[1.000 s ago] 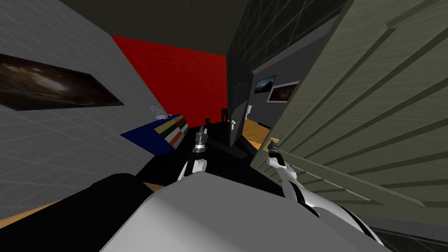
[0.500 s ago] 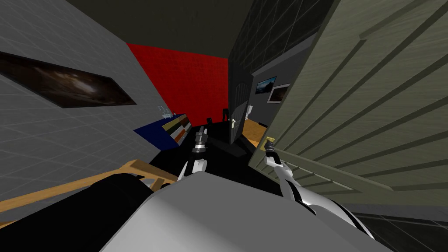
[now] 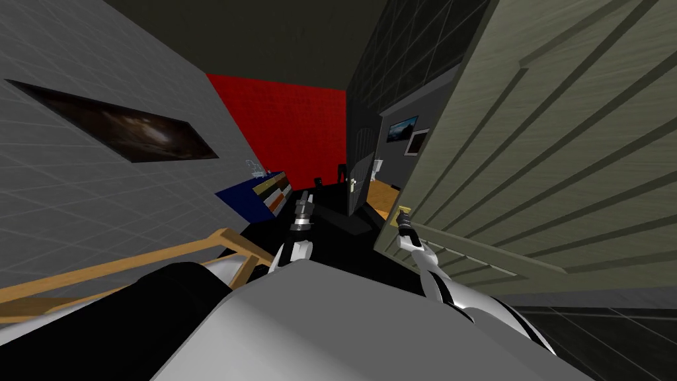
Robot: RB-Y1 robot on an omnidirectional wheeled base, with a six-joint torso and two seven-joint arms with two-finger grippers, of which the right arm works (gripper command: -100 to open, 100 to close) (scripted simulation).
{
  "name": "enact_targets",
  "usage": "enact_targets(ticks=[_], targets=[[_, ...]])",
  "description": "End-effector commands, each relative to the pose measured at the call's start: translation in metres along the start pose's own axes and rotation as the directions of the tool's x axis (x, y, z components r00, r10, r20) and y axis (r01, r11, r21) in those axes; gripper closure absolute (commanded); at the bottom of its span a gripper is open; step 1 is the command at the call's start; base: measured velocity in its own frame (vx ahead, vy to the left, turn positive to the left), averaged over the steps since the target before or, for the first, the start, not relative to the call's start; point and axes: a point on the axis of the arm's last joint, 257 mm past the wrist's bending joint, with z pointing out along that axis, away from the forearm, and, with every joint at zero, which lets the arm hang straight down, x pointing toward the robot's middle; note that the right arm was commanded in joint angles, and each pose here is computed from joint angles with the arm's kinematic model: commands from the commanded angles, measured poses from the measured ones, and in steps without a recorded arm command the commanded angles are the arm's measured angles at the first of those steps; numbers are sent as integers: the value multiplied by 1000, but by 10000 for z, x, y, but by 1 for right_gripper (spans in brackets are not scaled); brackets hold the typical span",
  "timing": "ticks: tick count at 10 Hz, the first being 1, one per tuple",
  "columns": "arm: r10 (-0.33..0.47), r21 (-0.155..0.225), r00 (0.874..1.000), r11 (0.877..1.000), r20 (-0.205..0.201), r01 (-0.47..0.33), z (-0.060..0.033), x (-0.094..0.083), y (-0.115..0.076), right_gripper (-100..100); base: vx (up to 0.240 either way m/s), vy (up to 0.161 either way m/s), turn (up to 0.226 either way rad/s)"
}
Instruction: Pull the door open
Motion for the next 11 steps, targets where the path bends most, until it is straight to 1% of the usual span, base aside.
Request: enact_targets(ticks=[1, 3, 8, 11], targets=[[0, -1, 1000, 1000, -8, 0, 1, 34, 3, 100, -141, -30, 47], [0, -1, 1000, 1000, -23, 0, 5, 98, 7, 100, -169, -55, 53], [-3, -4, 997, 1000, -80, 2, 11, 352, 19, 100, -187, -79, 71], [-4, -5, 995, 1000, -101, 3, 11, 443, 23, 100, -188, -75, 52]])
